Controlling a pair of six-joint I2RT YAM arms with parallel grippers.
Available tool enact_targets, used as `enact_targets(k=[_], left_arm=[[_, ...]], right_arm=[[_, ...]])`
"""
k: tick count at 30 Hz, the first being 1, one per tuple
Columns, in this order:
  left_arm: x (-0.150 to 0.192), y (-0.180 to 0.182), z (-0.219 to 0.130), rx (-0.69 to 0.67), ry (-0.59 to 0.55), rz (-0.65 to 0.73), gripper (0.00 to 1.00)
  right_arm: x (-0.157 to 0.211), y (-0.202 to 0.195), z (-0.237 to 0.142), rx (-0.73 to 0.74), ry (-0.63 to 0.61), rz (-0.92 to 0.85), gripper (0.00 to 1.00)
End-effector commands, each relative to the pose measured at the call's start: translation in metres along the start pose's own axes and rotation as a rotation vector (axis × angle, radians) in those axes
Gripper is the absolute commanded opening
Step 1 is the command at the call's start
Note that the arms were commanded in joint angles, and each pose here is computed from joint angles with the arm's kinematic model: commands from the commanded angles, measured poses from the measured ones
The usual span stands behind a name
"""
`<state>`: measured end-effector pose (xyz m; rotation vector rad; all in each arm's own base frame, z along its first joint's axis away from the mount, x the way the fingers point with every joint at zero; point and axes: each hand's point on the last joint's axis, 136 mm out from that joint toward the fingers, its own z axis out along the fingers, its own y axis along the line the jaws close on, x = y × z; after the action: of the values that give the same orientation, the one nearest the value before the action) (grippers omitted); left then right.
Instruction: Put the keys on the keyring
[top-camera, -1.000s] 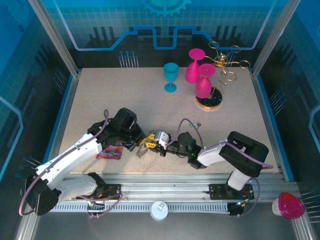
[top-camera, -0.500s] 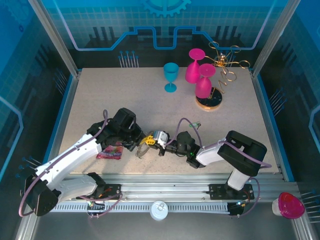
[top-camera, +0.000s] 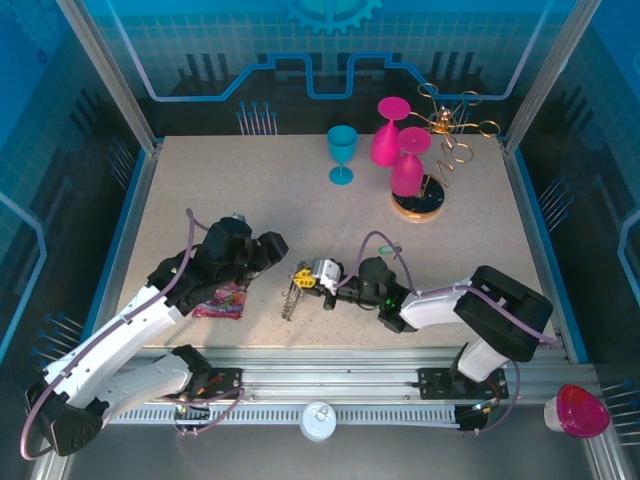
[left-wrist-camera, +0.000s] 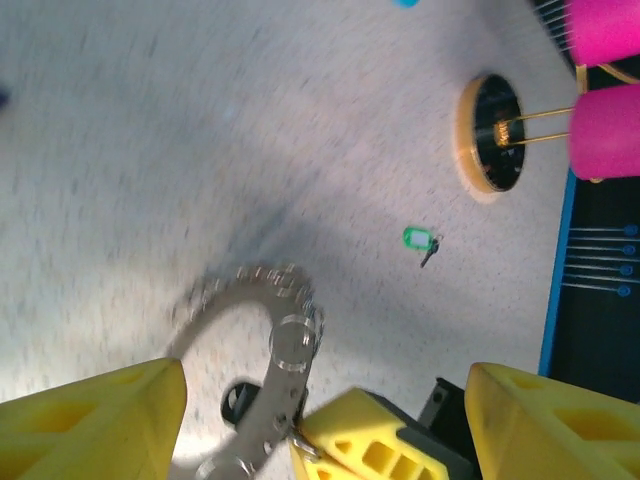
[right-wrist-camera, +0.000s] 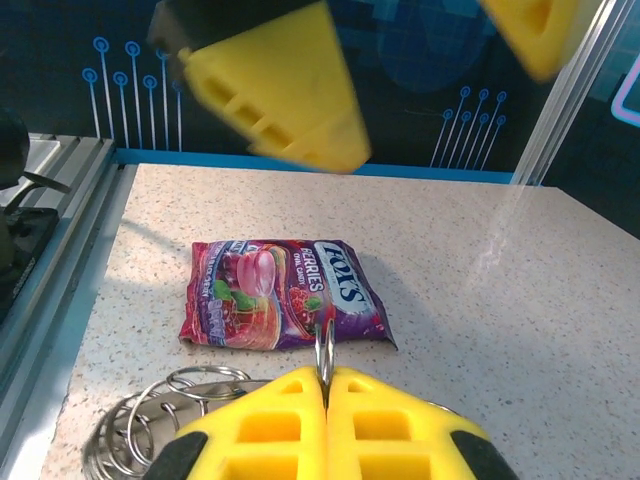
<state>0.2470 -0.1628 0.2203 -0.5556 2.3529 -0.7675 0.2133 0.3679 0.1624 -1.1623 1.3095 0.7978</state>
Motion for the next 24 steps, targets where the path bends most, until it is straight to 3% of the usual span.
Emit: enact_targets(k=[1,4,7,11,18,24], left_arm=[[-0.030,-0.029,-0.013,0.062,-0.148,0.524,0.71],[-0.018,-0.046,-0.015,0.173,-0.155,0.860,0.65],[0.018,-0.051,-0.014,0.334,-0.086,1.168,0.57],[0.049,-0.048,-0.013,0.463,-0.002,1.396,0.51],[0.084,-0.053,-0.001,0.678,0.075,1.557,0.45],[0.099,-0.048,0.012,0.723,0.116,1.602,0.36]], right_arm=[[-0.014,0.002,-0.014,-0.074,-0.004,-0.018,0.00],[-0.016,0.002,-0.025,-0.133,0.032,-0.008,0.00],[-0.020,0.000,-0.038,-0.175,0.056,-0.006,0.00],[-0.026,-0.001,-0.051,-0.223,0.102,-0.033,0.00],[-0.041,0.001,-0.061,-0.274,0.147,-0.068,0.00],[-0.049,-0.001,-0.061,-0.278,0.153,-0.081,0.00]])
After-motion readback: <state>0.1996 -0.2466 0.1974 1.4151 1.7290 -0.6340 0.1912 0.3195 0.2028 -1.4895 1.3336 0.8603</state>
